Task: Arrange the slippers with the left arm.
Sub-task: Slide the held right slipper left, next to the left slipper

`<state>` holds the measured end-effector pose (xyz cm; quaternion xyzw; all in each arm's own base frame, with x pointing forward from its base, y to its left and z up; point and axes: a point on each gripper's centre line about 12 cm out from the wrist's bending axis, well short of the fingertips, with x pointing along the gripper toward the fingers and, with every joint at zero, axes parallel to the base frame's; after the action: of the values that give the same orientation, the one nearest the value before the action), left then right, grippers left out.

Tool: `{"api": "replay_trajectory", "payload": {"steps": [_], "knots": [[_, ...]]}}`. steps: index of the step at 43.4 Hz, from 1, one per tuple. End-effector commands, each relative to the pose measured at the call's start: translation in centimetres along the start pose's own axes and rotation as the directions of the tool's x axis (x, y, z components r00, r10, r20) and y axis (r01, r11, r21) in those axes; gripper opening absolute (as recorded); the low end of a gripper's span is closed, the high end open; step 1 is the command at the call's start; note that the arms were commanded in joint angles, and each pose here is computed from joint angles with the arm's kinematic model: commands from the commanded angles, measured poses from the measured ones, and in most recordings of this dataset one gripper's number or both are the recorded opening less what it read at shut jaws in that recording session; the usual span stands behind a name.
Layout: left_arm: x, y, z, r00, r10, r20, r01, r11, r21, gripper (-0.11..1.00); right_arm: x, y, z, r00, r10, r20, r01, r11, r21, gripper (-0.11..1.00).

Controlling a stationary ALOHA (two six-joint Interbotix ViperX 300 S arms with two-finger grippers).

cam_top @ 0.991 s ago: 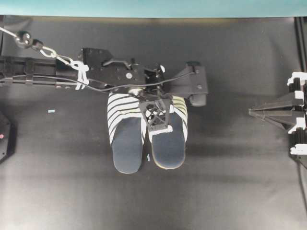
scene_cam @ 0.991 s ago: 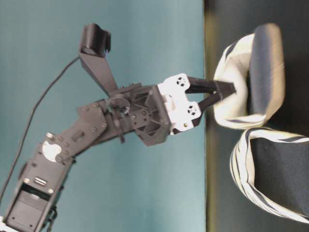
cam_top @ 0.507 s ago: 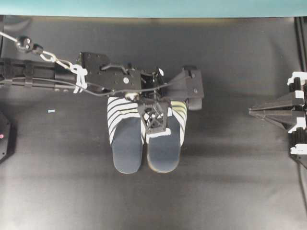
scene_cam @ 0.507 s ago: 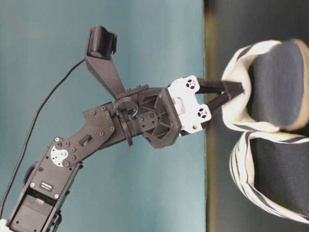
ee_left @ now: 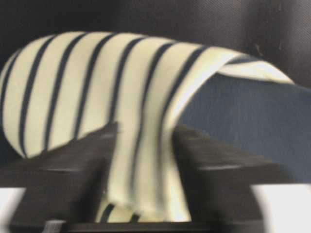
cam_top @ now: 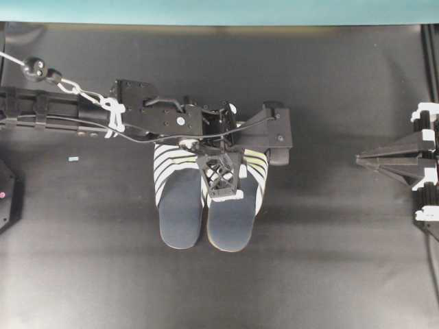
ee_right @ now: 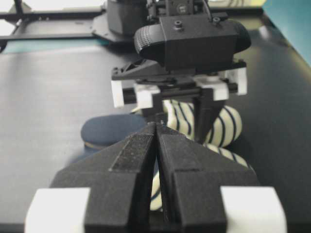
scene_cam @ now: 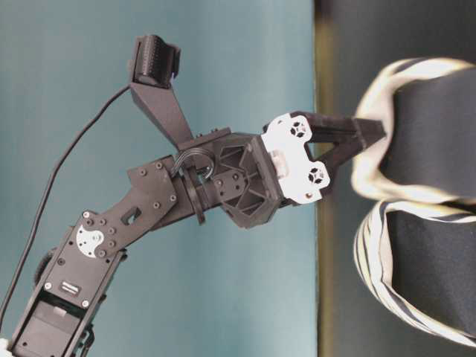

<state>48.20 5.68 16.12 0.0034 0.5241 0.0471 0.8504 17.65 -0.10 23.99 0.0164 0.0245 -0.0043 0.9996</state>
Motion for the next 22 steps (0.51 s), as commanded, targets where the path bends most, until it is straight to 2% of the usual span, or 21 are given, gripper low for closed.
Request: {"api": "replay_trajectory", "payload": {"steps": [1,4,7,22], "knots": [[-0.7,0.6,0.7,0.999,0.007,0.038,-0.007,1.000,-0.017,0.58,0.1,0.0,0.2,1.000,-0.002,0.009,0.002,1.000,0.002,0.00],[-0.7,1.0,0.7,0.999,0.011,0.043,-0.010,0.999,-0.031,0.75,0.1,-0.1,0.2,1.000,-0.003,0.009,0.003,1.000,0.002,0.00],[-0.8,1.4,0.7,0.999,0.016,0.046,-0.014,0.999,-0.046,0.81,0.1,-0.1,0.2,1.000,-0.003,0.011,0.003,1.000,0.002,0.00],[-0.8,2.0,0.3,0.999,0.021,0.025,-0.019,0.998,-0.059,0.79,0.1,-0.1,0.3,1.000,-0.003,0.012,0.003,1.000,0.002,0.00]]}}
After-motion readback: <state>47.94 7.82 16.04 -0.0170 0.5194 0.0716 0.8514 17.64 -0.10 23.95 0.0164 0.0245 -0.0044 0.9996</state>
